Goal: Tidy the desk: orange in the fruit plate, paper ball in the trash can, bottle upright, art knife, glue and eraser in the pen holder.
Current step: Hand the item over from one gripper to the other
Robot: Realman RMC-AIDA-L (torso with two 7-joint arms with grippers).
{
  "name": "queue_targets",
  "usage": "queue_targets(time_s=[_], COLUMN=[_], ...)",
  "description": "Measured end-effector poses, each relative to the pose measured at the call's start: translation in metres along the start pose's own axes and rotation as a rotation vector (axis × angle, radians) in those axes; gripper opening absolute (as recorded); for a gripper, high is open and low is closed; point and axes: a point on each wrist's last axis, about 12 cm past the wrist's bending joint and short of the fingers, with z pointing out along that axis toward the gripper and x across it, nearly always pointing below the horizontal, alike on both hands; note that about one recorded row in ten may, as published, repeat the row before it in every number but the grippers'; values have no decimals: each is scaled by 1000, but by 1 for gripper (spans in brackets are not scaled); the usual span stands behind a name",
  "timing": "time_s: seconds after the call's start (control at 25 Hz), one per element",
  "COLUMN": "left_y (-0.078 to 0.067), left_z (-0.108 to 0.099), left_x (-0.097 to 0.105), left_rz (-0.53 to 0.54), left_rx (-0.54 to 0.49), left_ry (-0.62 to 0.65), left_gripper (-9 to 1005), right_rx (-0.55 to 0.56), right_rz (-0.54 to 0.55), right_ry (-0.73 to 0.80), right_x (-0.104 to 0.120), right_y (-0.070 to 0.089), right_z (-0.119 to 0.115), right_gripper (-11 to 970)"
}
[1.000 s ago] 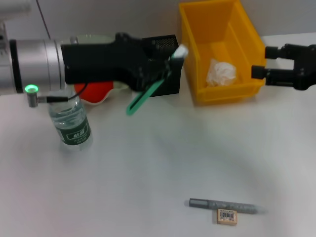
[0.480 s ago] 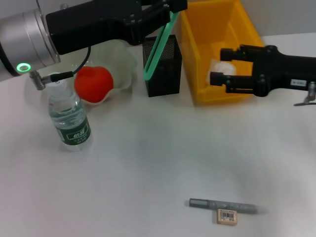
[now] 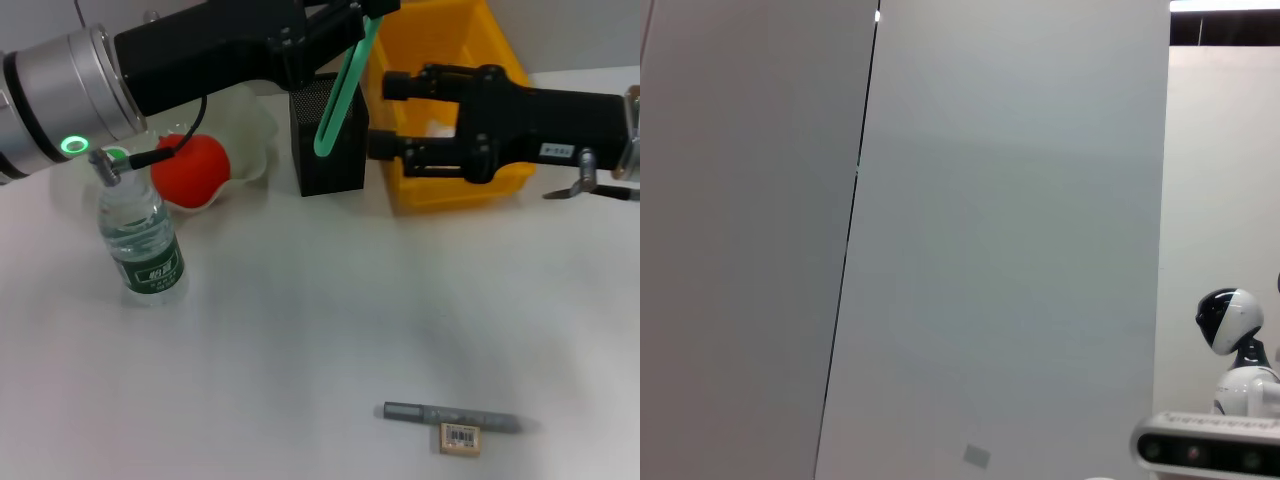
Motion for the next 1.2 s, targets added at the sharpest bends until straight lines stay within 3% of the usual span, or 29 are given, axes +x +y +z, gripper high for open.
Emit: queue_targets(time_s=[0.28,1.2], left_y=[-1,-6], left_z=[-3,-2], left_x=[1,5], left_rz=[3,-7], left_rx=[-2,42], left_ry=[-18,-62], left_gripper=[208,211], right_rx=[-73,-111], right_rz=[4,1], right_ry=[-38,-67], right_x=[-7,-13], right_y=[7,3], right_z=[5,23], right_gripper=[755,755])
